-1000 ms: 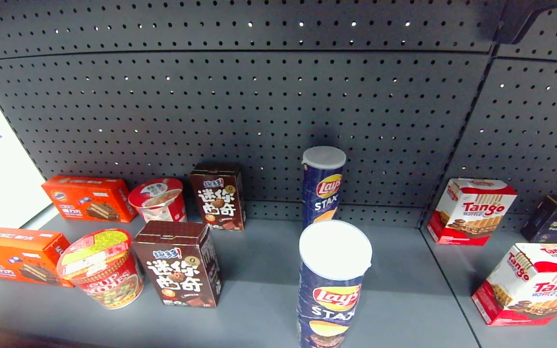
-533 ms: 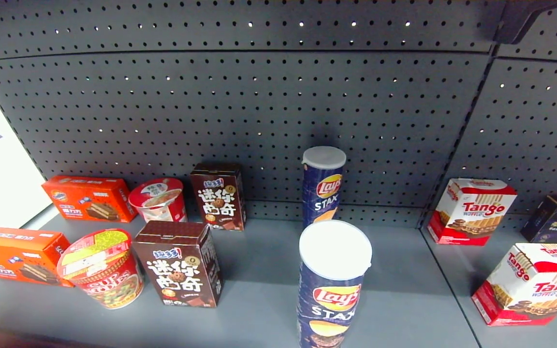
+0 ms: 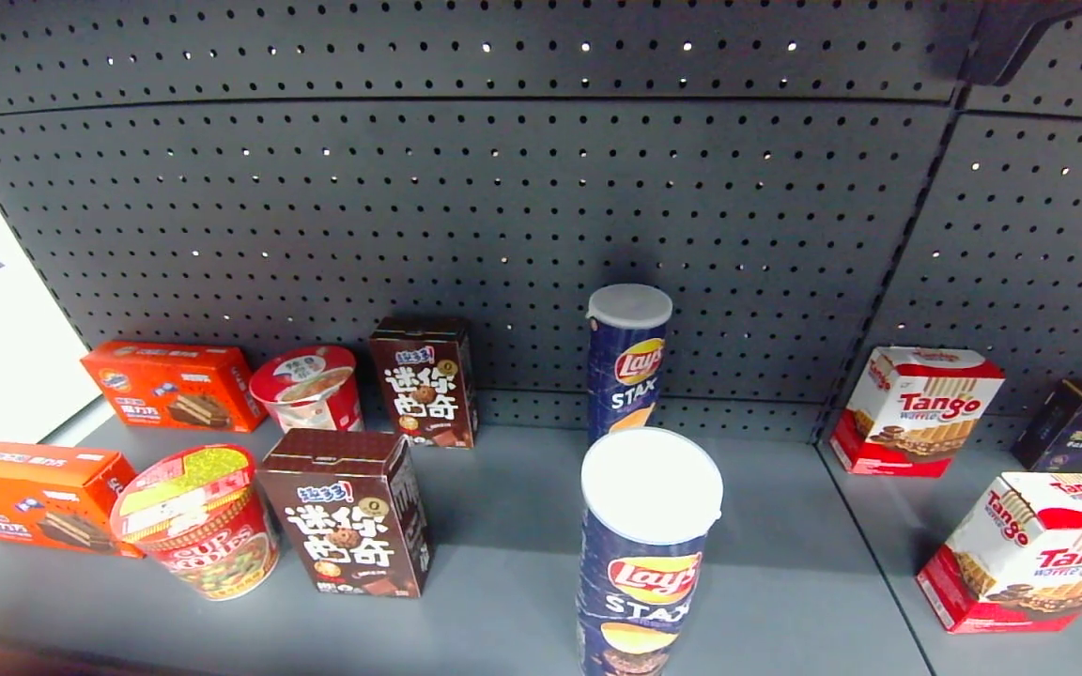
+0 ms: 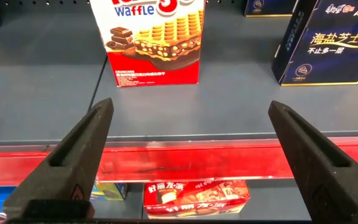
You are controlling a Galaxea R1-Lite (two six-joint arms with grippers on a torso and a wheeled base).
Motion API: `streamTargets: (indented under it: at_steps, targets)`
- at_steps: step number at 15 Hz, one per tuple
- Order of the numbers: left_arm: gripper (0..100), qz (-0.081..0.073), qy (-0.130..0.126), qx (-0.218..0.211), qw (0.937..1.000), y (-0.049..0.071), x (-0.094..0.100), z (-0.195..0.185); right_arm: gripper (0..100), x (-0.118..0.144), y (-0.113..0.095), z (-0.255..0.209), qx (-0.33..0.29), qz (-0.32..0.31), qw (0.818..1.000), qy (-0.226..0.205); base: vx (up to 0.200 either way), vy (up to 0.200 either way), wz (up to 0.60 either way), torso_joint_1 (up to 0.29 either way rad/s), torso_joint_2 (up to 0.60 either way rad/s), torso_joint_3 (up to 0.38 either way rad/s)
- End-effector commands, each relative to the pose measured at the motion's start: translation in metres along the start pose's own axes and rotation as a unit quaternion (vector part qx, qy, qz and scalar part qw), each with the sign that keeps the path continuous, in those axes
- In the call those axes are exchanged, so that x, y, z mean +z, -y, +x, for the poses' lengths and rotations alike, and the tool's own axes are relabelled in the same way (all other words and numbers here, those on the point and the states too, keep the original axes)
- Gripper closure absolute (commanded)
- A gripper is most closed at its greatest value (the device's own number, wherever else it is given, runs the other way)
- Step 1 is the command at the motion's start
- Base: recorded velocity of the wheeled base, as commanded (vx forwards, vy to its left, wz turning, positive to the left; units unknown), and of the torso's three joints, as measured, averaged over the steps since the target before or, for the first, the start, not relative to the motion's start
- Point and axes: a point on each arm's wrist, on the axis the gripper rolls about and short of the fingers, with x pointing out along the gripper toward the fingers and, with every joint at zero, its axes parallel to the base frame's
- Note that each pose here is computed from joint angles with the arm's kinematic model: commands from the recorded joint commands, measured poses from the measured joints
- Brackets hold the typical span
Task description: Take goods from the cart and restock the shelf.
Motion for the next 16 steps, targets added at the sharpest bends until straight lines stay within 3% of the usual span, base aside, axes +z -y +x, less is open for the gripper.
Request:
streamTargets:
  at_steps: [1, 4, 16]
  targets:
    - [0, -0.016, -0.001, 0.016, 0.9997, -0.0006, -0.0007, 0.0, 0, 0.0, 0.0, 0.0002, 0.001, 0.0, 1.0, -0.001, 0.0, 0.0, 0.0, 0.0, 0.0, 0.0]
    - [0, -0.014, -0.001, 0.018, 0.9997, -0.0006, -0.0007, 0.0, 0, 0.0, 0.0, 0.0002, 0.001, 0.0, 1.0, -0.001, -0.133, 0.0, 0.0, -0.002, 0.0, 0.005]
    - [0, -0.015, -0.001, 0.018, 0.9997, -0.0006, -0.0007, 0.0, 0, 0.0, 0.0, 0.0002, 0.001, 0.0, 1.0, -0.001, 0.0, 0.0, 0.0, 0.0, 0.0, 0.0]
